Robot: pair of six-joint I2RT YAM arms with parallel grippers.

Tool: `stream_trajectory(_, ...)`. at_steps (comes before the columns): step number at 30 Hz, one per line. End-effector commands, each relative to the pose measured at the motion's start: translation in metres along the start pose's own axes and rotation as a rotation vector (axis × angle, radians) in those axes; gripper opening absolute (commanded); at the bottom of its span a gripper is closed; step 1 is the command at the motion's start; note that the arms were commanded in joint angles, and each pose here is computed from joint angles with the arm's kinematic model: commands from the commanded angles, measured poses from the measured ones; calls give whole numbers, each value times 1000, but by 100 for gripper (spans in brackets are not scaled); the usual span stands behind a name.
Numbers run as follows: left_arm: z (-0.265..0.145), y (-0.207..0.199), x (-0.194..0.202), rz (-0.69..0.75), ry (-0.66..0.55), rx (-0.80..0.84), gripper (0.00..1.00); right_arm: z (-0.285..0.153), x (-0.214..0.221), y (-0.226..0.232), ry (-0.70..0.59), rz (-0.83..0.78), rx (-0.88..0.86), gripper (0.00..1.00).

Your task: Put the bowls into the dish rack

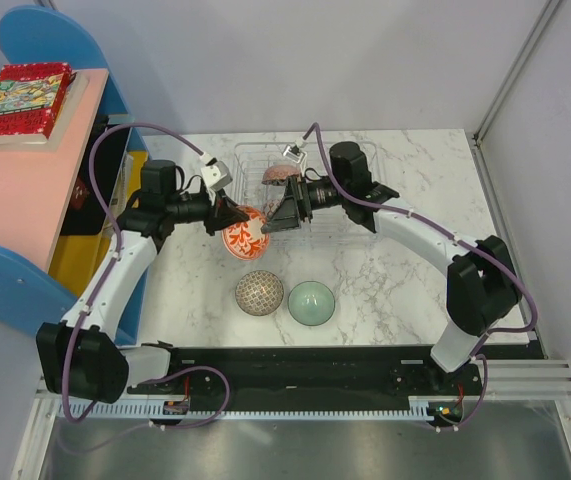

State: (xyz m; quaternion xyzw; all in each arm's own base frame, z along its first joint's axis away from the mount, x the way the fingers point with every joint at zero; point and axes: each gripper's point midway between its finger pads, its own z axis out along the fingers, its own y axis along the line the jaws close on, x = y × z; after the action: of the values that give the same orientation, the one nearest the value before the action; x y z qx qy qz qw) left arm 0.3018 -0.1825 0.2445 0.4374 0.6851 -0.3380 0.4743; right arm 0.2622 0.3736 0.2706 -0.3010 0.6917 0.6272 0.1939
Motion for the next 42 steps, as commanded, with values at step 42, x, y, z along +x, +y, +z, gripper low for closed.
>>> stream_trajectory(42,-9,-20,-54,146,-131,-16,2,4,10,7,34,11,-128,83)
